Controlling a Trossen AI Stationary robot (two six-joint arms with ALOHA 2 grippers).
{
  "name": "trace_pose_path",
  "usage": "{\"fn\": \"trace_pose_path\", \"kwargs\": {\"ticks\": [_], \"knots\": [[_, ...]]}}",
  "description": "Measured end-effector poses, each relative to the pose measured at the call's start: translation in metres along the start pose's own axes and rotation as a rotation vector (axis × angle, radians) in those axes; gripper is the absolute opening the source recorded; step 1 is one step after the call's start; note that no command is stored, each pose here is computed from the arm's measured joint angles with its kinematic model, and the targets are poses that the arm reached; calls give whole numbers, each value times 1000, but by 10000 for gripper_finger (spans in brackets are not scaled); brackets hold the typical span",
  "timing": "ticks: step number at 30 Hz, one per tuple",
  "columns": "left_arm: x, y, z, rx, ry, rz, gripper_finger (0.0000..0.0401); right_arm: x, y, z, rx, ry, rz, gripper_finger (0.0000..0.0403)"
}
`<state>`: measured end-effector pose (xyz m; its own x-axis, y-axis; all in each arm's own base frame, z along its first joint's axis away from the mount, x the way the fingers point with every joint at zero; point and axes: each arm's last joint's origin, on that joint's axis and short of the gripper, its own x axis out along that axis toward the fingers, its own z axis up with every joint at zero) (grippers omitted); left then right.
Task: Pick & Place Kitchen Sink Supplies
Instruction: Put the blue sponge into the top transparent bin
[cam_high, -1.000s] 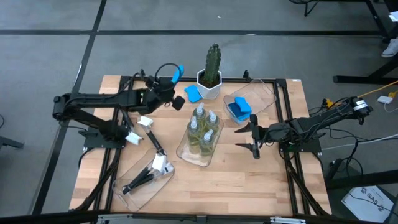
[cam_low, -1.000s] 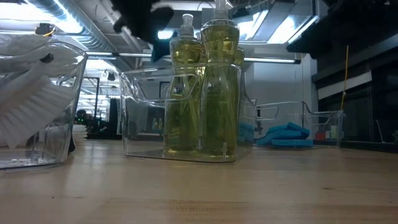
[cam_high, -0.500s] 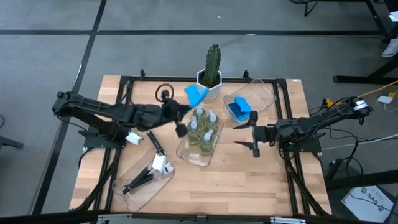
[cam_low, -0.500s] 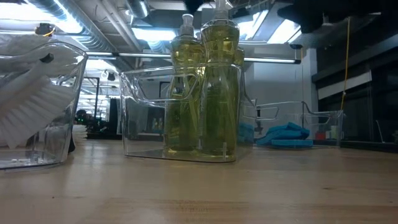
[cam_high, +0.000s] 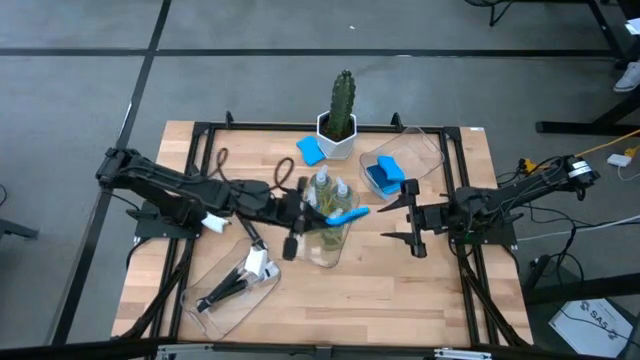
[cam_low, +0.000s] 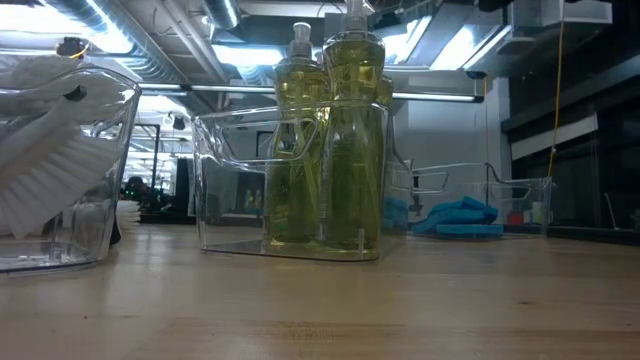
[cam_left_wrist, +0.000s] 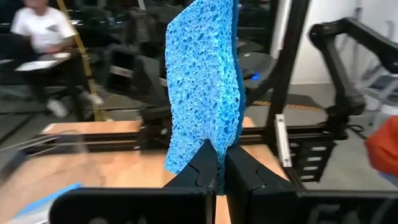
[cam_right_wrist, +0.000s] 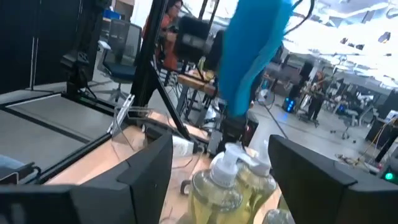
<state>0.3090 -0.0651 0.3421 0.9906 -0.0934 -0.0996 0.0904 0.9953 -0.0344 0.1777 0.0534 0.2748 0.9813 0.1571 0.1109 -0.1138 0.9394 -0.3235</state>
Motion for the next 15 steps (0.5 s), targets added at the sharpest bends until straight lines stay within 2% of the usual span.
{"fn": "trace_pose_path", "kwargs": {"ticks": [6, 15], "knots": [[31, -3, -20, -5, -32, -84, 5, 0, -1, 4, -25, -43, 3, 262], [61, -2, -46, -5, -59, -82, 5, 0, 0, 6, -29, -74, 30, 262]]}}
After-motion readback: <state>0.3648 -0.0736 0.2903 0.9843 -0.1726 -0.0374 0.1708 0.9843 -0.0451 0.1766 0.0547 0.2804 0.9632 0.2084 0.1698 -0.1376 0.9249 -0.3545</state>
